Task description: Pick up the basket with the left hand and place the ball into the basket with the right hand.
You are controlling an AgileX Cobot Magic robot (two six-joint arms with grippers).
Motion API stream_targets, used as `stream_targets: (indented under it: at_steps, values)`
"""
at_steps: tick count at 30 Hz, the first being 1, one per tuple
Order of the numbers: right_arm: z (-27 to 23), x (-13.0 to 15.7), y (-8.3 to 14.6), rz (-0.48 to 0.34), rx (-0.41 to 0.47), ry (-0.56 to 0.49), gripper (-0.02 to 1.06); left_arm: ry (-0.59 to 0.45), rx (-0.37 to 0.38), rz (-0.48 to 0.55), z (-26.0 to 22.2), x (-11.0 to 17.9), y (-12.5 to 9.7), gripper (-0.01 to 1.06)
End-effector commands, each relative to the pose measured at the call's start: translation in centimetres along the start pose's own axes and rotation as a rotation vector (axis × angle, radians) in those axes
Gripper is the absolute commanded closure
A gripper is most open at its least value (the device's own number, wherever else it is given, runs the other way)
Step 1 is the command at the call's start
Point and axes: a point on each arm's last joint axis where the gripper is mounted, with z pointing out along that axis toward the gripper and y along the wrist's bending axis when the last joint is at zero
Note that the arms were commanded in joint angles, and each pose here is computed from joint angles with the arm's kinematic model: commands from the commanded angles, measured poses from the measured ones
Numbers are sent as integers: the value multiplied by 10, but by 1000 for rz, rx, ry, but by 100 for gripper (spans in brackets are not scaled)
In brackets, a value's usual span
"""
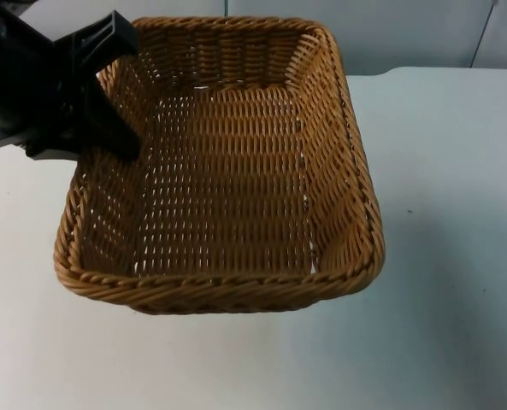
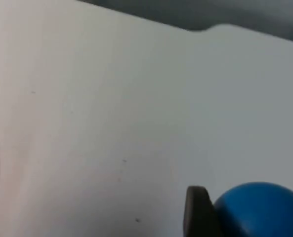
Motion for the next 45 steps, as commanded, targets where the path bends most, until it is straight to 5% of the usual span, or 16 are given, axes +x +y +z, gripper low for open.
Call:
stream_targets:
  at_steps: [1, 15, 33, 45]
  values:
    - [-23, -5, 21, -44, -43, -55, 105, -18, 23, -23, -4, -1, -5, 105]
    - [-22, -9, 139, -251, -282, -128, 105, -10, 24, -29, -4, 0, -5, 105]
    - [30, 8, 194, -345, -356, -14, 105, -8, 22, -28, -4, 0, -5, 105]
    - [81, 23, 205, -349, -352, 83, 105, -11, 22, -30, -4, -1, -5, 105]
